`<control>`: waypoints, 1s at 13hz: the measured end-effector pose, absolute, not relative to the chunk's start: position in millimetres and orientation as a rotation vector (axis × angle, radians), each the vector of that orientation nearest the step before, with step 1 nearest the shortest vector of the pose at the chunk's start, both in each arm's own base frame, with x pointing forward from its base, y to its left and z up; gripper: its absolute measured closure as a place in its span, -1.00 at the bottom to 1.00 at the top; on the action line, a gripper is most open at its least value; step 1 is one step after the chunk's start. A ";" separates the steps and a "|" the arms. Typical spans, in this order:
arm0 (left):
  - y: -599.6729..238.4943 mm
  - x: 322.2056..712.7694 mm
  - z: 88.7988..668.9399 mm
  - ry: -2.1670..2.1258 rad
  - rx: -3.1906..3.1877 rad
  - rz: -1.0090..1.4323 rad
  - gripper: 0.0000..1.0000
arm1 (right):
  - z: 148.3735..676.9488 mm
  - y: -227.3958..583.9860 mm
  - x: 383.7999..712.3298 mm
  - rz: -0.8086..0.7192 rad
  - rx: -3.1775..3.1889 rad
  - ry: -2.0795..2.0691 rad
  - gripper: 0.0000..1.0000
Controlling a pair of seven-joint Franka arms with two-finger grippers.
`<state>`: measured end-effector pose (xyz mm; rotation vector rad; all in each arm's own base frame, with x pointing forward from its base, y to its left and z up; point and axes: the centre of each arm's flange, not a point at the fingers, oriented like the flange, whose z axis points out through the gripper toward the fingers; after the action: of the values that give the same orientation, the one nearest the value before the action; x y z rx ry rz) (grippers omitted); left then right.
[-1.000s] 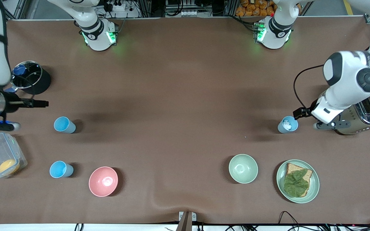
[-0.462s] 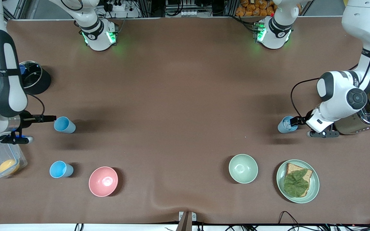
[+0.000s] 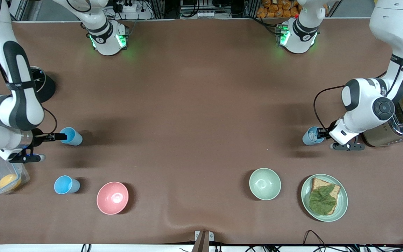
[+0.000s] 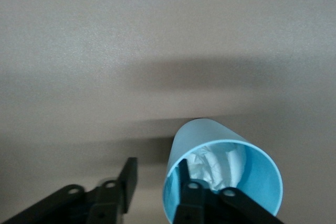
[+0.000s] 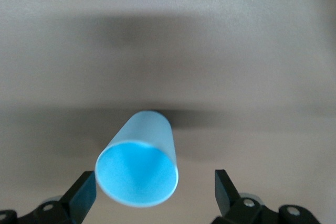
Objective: Stack blue cups with both arms
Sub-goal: 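Carry the tissue cup with the left gripper to the table center and set it down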
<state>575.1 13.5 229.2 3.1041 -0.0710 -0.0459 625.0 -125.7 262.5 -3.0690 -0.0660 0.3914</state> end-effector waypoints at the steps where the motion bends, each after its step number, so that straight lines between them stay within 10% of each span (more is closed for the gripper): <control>1: 7.7 575.6 230.1 -0.080 3.099 -0.043 0.63 | 252.6 -127.6 623.9 0.387 -3.069 -0.084 -1.00; 3: -28.7 577.1 241.2 -0.055 3.060 -0.052 0.94 | 239.3 -129.2 618.9 0.414 -3.061 -0.091 -1.00; 11: -372.5 481.9 306.1 0.321 2.876 -0.114 0.93 | 218.8 -137.1 611.0 0.427 -3.059 -0.077 -1.00; 13: -434.9 441.6 281.6 0.400 2.843 -0.124 0.93 | 213.0 -139.9 611.5 0.405 -3.067 -0.071 -0.57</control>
<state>441.6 -434.9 281.6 2.8434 0.4003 -0.1239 611.5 -139.9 213.0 -3.0668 -0.0709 0.4049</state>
